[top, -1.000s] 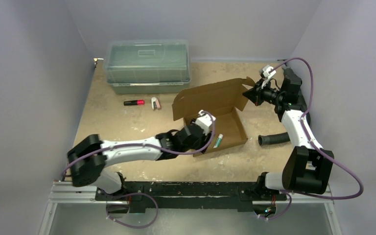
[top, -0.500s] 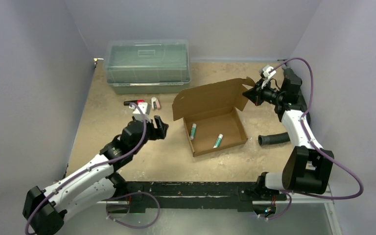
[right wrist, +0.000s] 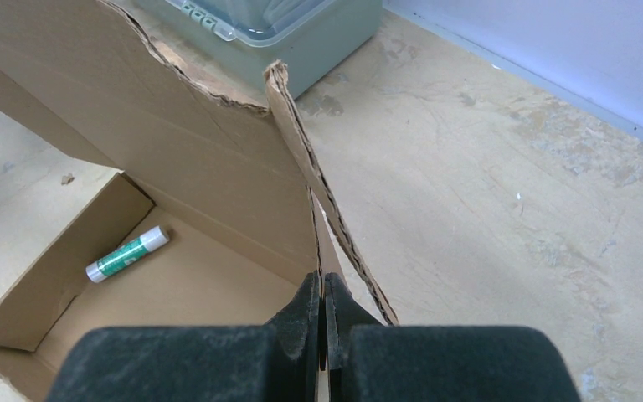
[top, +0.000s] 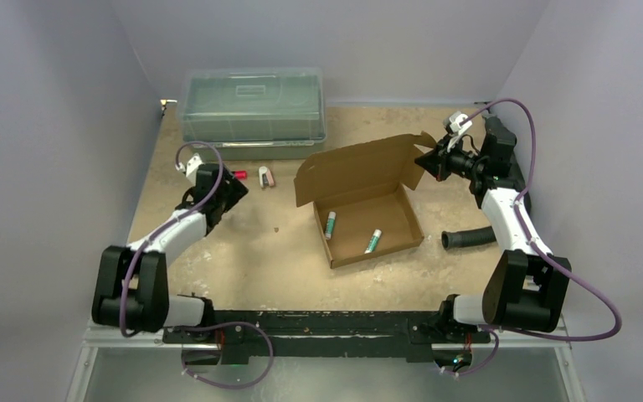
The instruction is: Fold the paper box
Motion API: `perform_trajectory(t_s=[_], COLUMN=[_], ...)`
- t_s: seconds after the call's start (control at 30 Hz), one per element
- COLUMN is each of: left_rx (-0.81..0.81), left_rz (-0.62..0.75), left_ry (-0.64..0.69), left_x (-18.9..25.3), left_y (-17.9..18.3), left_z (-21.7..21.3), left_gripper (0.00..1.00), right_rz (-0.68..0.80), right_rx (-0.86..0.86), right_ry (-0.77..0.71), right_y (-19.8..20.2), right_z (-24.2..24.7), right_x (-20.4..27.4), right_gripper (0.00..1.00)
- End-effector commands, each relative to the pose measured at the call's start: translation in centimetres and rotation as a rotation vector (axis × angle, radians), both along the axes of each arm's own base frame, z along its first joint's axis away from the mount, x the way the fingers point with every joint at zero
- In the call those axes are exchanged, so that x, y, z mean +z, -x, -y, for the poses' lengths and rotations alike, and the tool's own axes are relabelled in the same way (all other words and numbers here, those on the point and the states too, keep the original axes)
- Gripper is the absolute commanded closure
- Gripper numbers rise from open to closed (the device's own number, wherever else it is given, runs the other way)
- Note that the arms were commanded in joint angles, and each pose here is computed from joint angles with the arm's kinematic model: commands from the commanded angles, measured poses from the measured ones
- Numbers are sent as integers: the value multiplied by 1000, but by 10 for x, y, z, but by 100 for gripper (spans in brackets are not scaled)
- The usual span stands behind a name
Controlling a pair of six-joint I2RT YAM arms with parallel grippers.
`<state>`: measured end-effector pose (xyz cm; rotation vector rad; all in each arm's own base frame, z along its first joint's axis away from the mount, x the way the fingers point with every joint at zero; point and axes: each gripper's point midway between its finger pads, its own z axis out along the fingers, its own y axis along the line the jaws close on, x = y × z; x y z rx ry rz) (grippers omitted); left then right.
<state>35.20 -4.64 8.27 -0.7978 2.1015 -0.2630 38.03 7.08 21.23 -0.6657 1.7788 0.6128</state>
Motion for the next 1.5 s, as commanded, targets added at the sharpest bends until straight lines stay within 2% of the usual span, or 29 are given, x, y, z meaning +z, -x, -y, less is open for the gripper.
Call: perform_trajectory(t_s=[0.0, 0.13, 0.37, 0.57, 0.7, 0.83, 0.97, 1.17, 1.27, 1.47], left_rx=[214, 310, 386, 419, 473, 522, 516, 482, 469, 433], left_rz=[63, -56, -218, -242, -269, -410, -534, -630, -623, -585], left_ry=[161, 228, 325, 398, 410, 366, 334, 339, 338, 310], left_x=[20, -4, -36, -48, -51, -65, -79, -101, -103, -88], left_y=[-46, -55, -69, -86, -91, -84, -82, -75, -67, -41], left_z=[-20, -33, -30, -32, -38, -45, -47, -40, -39, -40], left_gripper=[32, 31, 31, 32, 32, 34, 50, 64, 79, 96], right_rz=[28, 30, 28, 27, 25, 24, 26, 27, 25, 26], right_rx=[31, 30, 32, 32, 30, 31, 31, 33, 35, 34], right_ry=[-13, -12, -13, -13, -12, -13, -13, -13, -14, -13], right_y=[4, 4, 4, 3, 3, 3, 3, 4, 4, 4], right_z=[-4, -4, -4, -4, -4, -4, -4, -4, -4, -4], right_x=[12, 13, 12, 12, 11, 11, 11, 12, 11, 11], right_gripper=[100, 100, 100, 100, 100, 100, 100, 100, 100, 100])
